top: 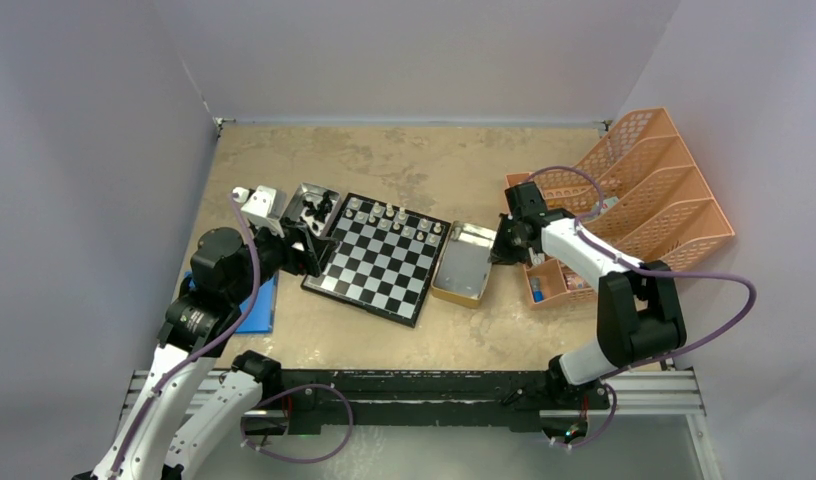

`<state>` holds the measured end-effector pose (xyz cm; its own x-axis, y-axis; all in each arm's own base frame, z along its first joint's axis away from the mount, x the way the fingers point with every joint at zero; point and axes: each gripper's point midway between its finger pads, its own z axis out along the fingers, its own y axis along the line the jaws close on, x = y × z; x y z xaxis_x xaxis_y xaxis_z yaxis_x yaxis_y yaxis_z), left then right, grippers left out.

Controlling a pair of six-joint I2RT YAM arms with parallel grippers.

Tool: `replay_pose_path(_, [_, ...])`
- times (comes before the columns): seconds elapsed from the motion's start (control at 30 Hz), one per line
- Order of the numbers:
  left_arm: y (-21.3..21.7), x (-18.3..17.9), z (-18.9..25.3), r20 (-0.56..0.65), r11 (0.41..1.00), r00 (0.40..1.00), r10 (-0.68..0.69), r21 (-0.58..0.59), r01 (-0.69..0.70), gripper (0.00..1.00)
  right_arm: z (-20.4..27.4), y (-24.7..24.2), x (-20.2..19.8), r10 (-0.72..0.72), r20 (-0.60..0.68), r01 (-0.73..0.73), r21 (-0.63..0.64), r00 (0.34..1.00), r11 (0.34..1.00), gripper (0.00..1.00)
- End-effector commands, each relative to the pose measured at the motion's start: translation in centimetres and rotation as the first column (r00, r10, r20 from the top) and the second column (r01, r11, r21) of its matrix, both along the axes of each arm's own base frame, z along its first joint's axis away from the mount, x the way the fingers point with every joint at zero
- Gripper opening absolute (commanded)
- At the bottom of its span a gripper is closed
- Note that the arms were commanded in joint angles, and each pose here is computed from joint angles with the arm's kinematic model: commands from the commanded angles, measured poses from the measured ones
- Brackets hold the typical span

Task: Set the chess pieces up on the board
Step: Place the storage box at the center of the board, then pick up the chess piece from the storage box.

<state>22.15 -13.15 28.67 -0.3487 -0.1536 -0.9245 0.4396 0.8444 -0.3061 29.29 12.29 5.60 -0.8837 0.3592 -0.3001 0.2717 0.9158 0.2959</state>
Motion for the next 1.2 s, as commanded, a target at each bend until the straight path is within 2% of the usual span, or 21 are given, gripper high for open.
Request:
replay_pose_path(0.0, [-0.2, 0.3, 1.1, 0.043, 1.0, 0.999, 0.0, -0.017, 0.001, 0.78, 0.8, 0.6, 0.1, 0.012, 0.026, -0.013, 0.029, 1.0, 1.0, 0.11])
replay_pose_path(0.1, [-0.2, 0.4, 0.9, 0.039, 1.0, 0.999, 0.001, -0.015, 0.0, 0.78, 1.3, 0.4, 0.1, 0.003, 0.037, -0.004, 0.023, 0.999, 1.0, 0.21])
replay_pose_path(0.3, [-0.2, 0.6, 0.6, 0.029, 1.0, 1.0, 0.003, -0.009, -0.002, 0.78, 3.3, 0.1, 0.3, -0.018, 0.067, 0.017, 0.016, 0.998, 1.0, 0.29])
replay_pose_path(0.47, [-0.4, 0.9, 0.0, 0.005, 1.0, 1.0, 0.0, -0.001, 0.0, 0.78, 7.7, -1.1, 2.1, -0.058, 0.206, 0.064, -0.02, 0.977, 0.998, 0.25])
replay_pose_path(0.53, [-0.5, 1.1, -0.3, -0.008, 1.0, 1.0, -0.001, 0.004, 0.001, 0.79, 11.0, -1.4, 4.0, -0.065, 0.329, 0.078, -0.026, 0.942, 0.997, 0.23])
replay_pose_path(0.63, [-0.7, 1.1, -1.0, -0.041, 1.0, 0.999, -0.014, 0.018, 0.014, 0.82, 13.9, 0.2, 5.0, -0.064, 0.45, 0.032, 0.078, 0.891, 0.996, 0.16])
replay_pose_path(0.73, [-0.5, 1.1, -1.0, -0.044, 1.0, 0.999, -0.005, 0.028, 0.006, 0.86, 16.0, 2.0, 5.7, -0.094, 0.57, -0.03, 0.204, 0.817, 0.978, 0.15])
replay_pose_path(0.93, [-0.1, 1.3, -1.2, -0.04, 0.999, 0.999, 0.02, 0.032, -0.019, 0.94, 14.4, 4.0, 6.3, -0.126, 0.599, -0.049, 0.267, 0.791, 0.962, 0.17])
replay_pose_path(1.07, [-0.2, 1.4, -1.3, -0.051, 0.999, 0.999, 0.019, 0.036, -0.018, 0.95, 12.8, 5.6, 6.4, -0.154, 0.616, -0.053, 0.304, 0.773, 0.951, 0.26])
replay_pose_path(1.17, [-0.3, 1.5, -1.4, -0.052, 0.999, 0.999, 0.016, 0.035, -0.015, 0.95, 11.3, 6.4, 6.5, -0.186, 0.621, -0.022, 0.311, 0.761, 0.95, 0.27])
